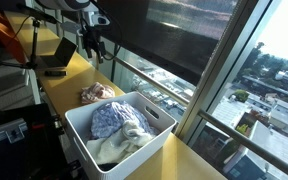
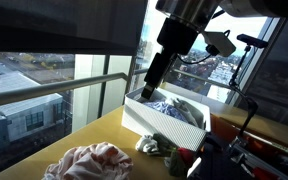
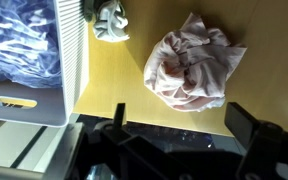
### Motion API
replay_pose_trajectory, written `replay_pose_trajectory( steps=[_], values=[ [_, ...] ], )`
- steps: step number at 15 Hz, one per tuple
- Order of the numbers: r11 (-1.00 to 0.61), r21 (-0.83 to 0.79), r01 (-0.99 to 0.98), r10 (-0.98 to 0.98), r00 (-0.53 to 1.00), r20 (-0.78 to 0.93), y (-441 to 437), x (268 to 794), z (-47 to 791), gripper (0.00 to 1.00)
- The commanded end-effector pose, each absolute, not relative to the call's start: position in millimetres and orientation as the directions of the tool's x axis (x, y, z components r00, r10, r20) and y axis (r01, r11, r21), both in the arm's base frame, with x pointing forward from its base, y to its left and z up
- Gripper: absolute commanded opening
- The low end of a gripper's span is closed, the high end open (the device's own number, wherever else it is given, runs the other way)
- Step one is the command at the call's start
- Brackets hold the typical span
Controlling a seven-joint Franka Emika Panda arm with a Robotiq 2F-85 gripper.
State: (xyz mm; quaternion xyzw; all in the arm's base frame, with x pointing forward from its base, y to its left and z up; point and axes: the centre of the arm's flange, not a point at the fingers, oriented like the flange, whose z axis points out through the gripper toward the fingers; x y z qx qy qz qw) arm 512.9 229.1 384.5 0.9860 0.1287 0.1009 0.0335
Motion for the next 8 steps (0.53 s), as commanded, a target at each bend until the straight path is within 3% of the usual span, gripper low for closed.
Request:
replay_pose_trajectory(
  steps=[1,8],
  values=[
    [-0.928,0.124,0.35,0.367,0.916,0.164,273,539,334,1.0],
    [-0.884,0.138,0.447,0.463,0.878,0.12,293,604,232,1.0]
  ],
)
